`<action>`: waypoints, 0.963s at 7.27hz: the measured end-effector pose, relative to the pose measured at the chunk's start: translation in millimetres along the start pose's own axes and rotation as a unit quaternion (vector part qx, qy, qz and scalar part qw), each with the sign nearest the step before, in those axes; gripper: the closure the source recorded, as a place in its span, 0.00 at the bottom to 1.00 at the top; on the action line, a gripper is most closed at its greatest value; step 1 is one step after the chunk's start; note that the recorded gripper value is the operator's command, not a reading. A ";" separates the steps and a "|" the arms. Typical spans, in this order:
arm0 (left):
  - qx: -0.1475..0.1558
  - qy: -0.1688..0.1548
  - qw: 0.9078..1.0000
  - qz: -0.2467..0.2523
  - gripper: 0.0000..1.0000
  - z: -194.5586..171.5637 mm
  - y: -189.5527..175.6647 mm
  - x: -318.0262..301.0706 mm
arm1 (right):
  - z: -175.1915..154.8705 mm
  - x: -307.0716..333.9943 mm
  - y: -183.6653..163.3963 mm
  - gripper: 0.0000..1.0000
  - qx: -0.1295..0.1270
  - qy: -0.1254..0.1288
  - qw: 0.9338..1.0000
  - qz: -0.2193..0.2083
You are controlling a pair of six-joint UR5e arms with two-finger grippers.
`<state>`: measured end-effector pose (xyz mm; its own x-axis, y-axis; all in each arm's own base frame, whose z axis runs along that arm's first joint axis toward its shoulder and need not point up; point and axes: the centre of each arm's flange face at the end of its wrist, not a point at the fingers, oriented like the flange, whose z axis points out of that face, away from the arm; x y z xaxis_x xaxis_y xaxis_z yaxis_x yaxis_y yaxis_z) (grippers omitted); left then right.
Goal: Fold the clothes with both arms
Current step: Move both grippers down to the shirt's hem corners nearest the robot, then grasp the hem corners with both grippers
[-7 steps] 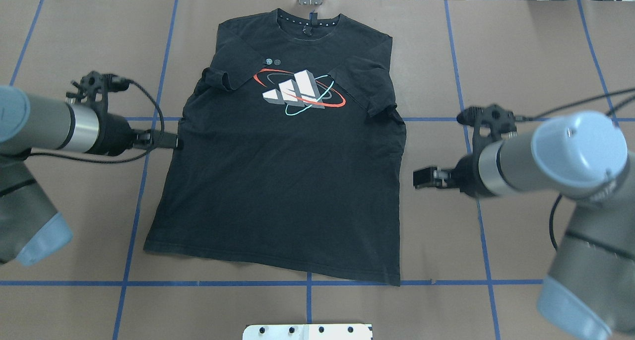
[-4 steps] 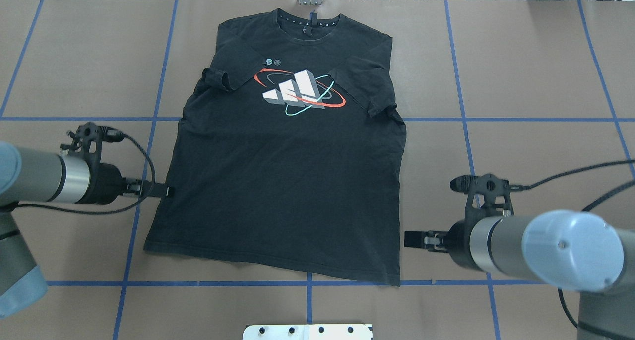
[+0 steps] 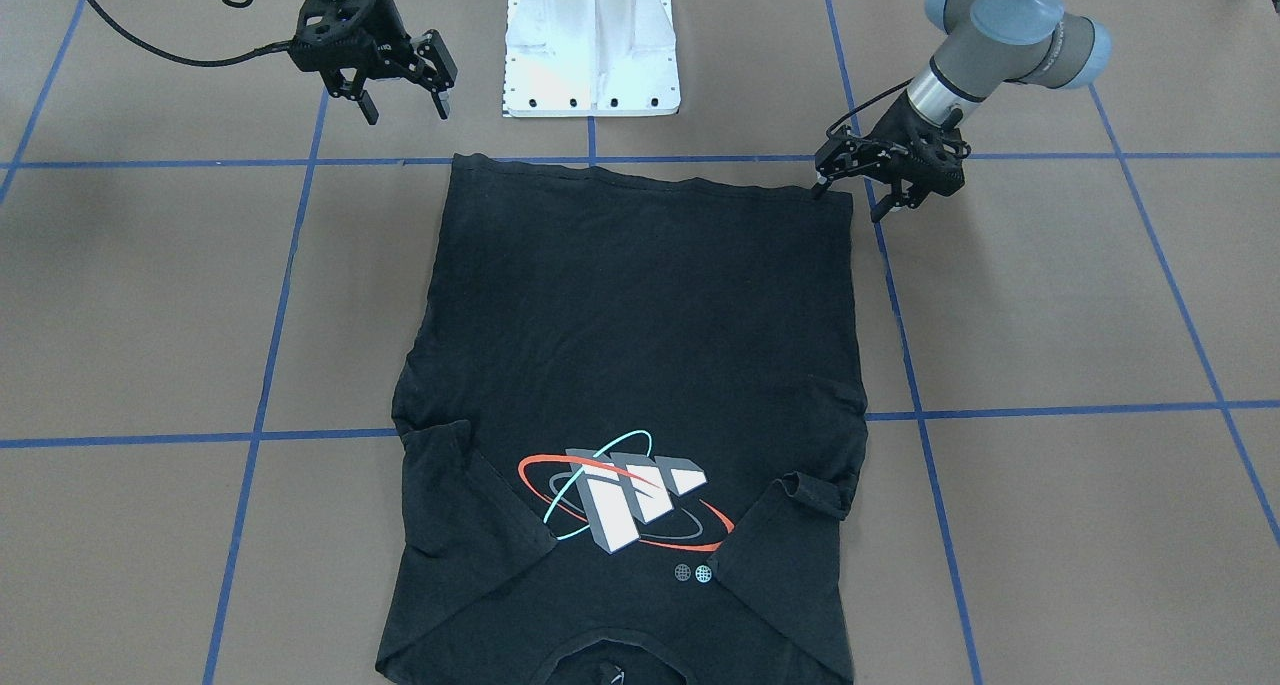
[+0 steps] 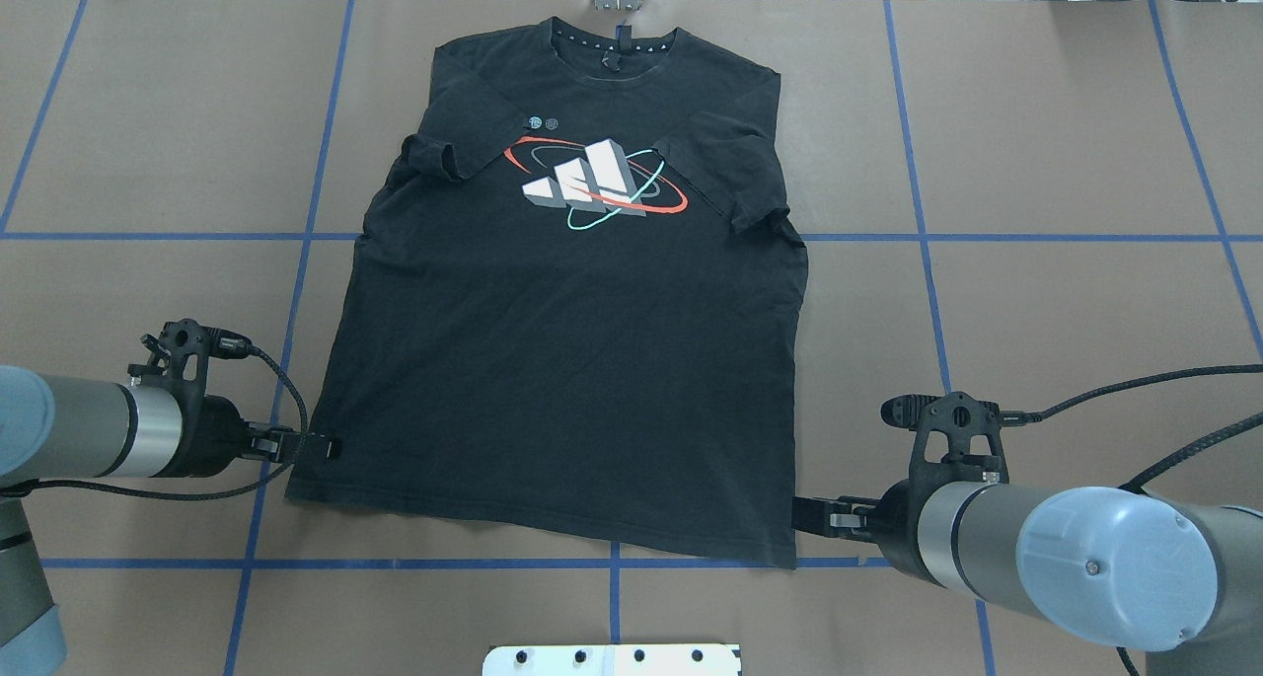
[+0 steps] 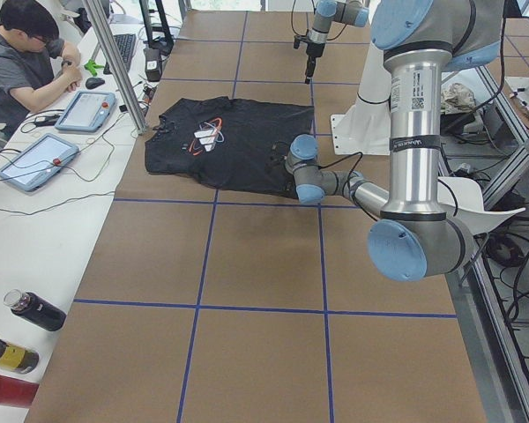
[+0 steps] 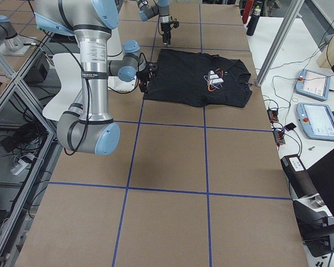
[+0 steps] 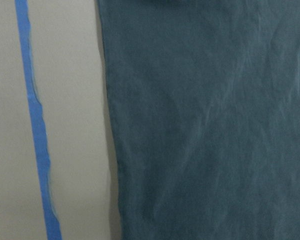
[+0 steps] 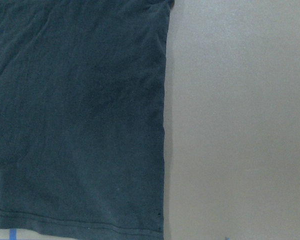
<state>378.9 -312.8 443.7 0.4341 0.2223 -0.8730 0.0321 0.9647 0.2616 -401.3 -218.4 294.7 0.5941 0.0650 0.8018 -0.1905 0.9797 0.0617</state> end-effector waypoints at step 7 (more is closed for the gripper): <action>-0.029 -0.016 0.999 0.004 0.45 14.0 26.2 -11.4 | 1.5 0.2 0.2 0.00 0.001 0.001 1.000 0.000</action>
<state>387.3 -292.1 466.3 0.4627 0.2262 -0.8572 -0.0225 0.9696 0.2437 -402.4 -218.4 295.8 0.5963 0.0653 0.8001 -0.1916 0.9795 0.0629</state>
